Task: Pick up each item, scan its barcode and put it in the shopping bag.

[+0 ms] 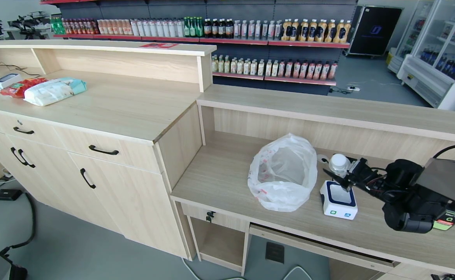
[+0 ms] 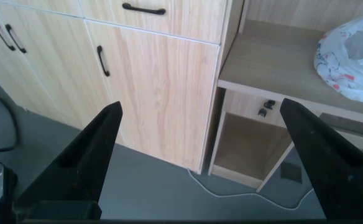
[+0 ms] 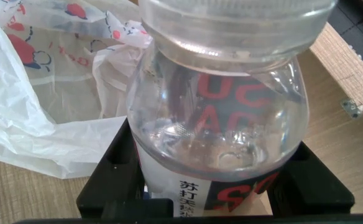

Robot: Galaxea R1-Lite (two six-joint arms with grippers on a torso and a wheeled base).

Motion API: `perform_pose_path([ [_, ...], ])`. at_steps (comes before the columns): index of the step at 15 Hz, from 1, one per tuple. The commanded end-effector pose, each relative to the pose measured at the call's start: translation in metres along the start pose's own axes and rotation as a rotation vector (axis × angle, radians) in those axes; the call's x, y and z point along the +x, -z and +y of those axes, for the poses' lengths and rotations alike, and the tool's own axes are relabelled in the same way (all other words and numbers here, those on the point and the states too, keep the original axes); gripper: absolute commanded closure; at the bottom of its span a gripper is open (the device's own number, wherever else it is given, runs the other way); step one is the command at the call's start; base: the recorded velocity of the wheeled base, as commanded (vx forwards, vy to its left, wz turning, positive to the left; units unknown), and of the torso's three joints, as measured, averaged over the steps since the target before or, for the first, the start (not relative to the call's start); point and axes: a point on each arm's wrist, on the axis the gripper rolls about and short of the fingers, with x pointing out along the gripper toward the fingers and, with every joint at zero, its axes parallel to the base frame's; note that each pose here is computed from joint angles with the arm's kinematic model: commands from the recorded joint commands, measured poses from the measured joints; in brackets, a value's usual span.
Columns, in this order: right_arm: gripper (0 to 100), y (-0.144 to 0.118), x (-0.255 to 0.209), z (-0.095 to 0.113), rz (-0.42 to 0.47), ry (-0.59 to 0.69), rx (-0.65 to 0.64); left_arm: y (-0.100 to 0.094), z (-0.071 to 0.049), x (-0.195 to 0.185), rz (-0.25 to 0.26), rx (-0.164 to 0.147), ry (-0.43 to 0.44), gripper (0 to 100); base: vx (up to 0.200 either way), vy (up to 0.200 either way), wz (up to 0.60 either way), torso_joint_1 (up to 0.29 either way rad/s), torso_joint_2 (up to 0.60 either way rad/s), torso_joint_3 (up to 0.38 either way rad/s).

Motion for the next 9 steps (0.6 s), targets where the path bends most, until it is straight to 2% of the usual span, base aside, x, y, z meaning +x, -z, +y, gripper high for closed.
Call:
perform_pose_path([
  [1,100,0.002,0.001,0.002,-0.001,-0.003,0.001,0.000,0.000,0.000,0.000,0.000,-0.001,0,0.000,0.000,0.00,0.000,0.00,0.000],
  [6,100,-0.004,0.001,-0.002,-0.006,0.006,0.000,0.000,0.000,0.000,0.000,0.000,-0.001,0,0.000,0.000,0.00,0.000,0.00,0.000],
  [7,100,-0.028,0.002,-0.019,-0.040,0.029,-0.027,0.000,0.000,0.000,0.000,0.000,-0.001,0,0.000,0.000,0.00,0.000,0.00,0.000],
  [9,100,-0.106,-0.020,-0.054,-0.075,0.039,0.018,0.000,0.000,0.000,0.000,0.000,0.001,0,0.000,0.000,0.00,0.000,0.00,0.000],
])
